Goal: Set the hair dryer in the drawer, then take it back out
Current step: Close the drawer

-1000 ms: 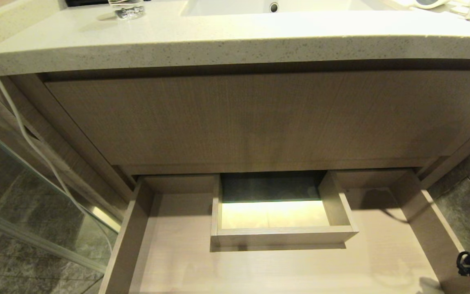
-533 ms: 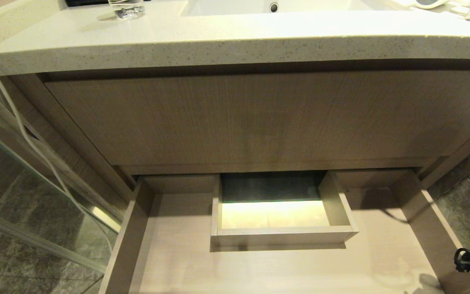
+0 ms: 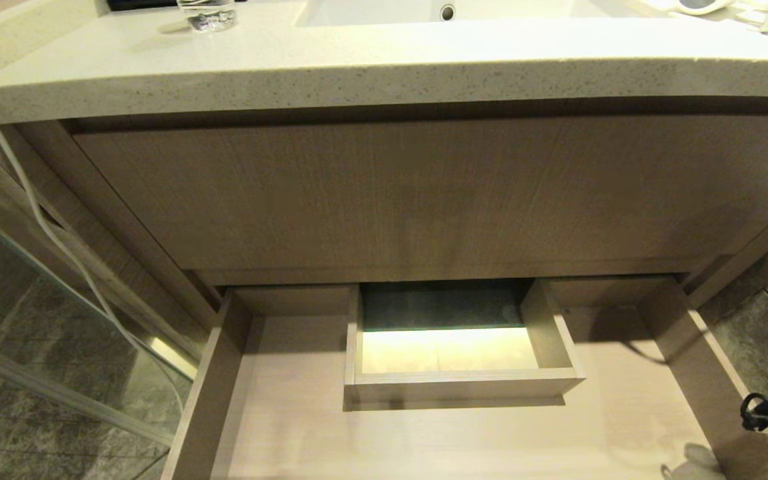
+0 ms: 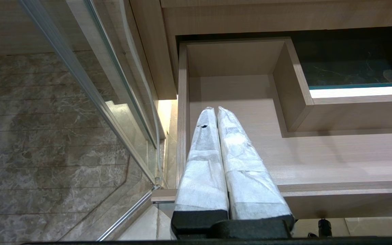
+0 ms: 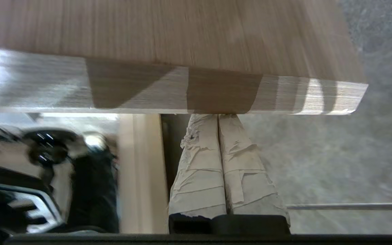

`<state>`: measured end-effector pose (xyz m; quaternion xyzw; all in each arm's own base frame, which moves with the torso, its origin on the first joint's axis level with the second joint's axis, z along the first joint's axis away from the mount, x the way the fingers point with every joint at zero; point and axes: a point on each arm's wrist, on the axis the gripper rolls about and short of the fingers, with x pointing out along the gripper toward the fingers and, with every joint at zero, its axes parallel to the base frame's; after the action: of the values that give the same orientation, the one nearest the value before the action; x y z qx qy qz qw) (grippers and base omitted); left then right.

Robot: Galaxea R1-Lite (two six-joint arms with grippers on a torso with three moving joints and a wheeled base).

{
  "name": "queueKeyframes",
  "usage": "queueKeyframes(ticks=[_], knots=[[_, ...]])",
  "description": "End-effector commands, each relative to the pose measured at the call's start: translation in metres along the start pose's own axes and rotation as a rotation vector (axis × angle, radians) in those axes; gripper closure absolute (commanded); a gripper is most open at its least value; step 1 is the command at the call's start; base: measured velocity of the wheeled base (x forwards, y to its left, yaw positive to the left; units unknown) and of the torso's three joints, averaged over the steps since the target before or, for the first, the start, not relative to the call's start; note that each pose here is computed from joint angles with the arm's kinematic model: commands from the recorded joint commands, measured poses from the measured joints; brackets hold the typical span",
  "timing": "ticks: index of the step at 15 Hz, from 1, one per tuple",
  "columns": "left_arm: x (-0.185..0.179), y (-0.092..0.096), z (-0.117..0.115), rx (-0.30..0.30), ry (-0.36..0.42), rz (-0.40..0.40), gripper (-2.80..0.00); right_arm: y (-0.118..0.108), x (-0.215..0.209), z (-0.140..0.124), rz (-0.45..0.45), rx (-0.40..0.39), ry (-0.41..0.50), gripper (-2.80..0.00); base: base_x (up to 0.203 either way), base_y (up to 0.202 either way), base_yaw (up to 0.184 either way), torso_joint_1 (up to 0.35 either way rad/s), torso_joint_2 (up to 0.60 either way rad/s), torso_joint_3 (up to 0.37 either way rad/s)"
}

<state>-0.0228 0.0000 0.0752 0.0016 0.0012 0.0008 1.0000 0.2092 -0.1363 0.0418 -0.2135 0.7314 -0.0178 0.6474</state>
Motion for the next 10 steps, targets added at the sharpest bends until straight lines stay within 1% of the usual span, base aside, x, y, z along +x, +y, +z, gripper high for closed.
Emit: queueKeyframes(ticks=[1,3,4,7,10], knots=[[0.000,0.000,0.000,0.000,0.000,0.000,0.00,-0.006,-0.002,0.006,-0.033,0.016,-0.057,0.00,0.000,0.000,0.000,0.000,0.00,0.000],[0.000,0.000,0.000,0.000,0.001,0.000,0.00,-0.009,-0.004,0.009,-0.062,0.029,-0.090,0.00,0.000,0.000,0.000,0.000,0.00,0.000],[0.000,0.000,0.000,0.000,0.001,0.000,0.00,-0.012,-0.004,0.011,-0.078,0.040,-0.124,0.00,0.000,0.000,0.000,0.000,0.00,0.000],[0.000,0.000,0.000,0.000,0.000,0.000,0.00,-0.020,-0.011,0.021,-0.129,0.064,-0.255,0.00,0.000,0.000,0.000,0.000,0.00,0.000],[0.000,0.000,0.000,0.000,0.000,0.001,0.00,-0.027,-0.030,0.041,-0.239,0.139,-0.436,0.00,0.000,0.000,0.000,0.000,0.00,0.000]])
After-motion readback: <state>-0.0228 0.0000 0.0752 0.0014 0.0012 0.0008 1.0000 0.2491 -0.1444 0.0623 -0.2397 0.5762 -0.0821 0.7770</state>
